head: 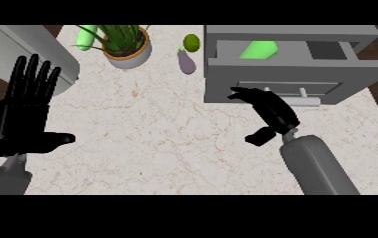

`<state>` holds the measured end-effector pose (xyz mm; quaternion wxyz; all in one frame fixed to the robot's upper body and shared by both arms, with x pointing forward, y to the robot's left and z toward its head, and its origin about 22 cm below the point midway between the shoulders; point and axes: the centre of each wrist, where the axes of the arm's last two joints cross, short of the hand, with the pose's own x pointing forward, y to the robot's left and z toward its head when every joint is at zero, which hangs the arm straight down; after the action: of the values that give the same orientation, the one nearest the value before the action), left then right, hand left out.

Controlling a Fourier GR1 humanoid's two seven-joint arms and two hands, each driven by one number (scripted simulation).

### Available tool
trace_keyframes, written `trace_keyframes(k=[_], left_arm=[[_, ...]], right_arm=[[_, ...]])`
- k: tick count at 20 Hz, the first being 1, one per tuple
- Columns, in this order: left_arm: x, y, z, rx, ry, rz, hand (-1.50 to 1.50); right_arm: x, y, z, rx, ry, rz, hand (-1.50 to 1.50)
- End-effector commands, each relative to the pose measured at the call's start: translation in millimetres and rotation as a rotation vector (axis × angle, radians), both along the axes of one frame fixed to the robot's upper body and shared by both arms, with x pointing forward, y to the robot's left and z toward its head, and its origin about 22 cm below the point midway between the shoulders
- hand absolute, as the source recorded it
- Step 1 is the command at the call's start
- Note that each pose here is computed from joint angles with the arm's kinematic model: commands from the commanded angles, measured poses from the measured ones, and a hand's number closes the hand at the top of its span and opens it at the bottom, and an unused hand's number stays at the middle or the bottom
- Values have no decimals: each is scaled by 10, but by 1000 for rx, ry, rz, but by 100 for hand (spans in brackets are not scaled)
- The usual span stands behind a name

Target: Pick up the cup, place it into the drawer and close the drawer

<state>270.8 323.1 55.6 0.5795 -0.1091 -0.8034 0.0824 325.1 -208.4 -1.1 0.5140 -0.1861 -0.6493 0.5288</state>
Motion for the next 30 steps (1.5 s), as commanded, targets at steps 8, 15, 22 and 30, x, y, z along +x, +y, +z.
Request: trace_keyframes(k=[8,15,22,30], left_arm=[[-104,145,-30,-8,-10,-29,-150],[-23,178,0,-22,-27,-52,-150],[61,147,44,4,-34,-66,-150],[-6,118,-228,22,-19,-55,-150]], right_arm=[[706,-186,-88,66,55,-23,-150],[882,-719,142,54,98,-52,-150],[1097,-705,487,72,68,-77,-150],[1109,-723,495,79,79,-74,-150]])
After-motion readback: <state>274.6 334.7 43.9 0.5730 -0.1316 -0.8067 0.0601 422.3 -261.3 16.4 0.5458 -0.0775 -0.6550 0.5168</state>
